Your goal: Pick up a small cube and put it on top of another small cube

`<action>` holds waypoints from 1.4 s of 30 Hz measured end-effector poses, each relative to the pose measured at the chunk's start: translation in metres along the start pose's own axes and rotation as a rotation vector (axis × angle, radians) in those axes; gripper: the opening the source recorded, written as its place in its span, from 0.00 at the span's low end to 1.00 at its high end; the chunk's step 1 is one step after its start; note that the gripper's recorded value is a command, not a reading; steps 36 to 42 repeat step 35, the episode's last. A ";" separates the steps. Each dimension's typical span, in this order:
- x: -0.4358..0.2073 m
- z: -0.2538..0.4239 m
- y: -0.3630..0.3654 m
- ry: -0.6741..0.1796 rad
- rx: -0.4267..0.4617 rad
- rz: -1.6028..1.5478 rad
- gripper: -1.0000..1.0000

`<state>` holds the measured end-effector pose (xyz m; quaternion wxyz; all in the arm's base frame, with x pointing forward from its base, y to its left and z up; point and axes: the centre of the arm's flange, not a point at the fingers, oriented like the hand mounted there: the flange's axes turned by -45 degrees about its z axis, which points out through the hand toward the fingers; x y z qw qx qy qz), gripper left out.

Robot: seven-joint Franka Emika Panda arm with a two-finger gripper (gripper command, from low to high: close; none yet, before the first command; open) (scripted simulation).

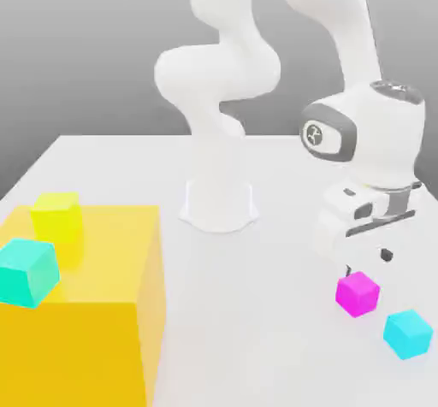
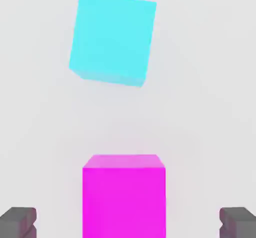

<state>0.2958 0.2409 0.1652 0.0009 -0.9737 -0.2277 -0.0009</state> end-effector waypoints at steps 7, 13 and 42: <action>-0.002 0.035 0.000 -0.002 0.000 -0.001 0.00; -0.001 0.019 0.000 -0.001 0.000 -0.001 0.00; 0.102 -0.020 -0.006 -0.003 -0.001 -0.404 1.00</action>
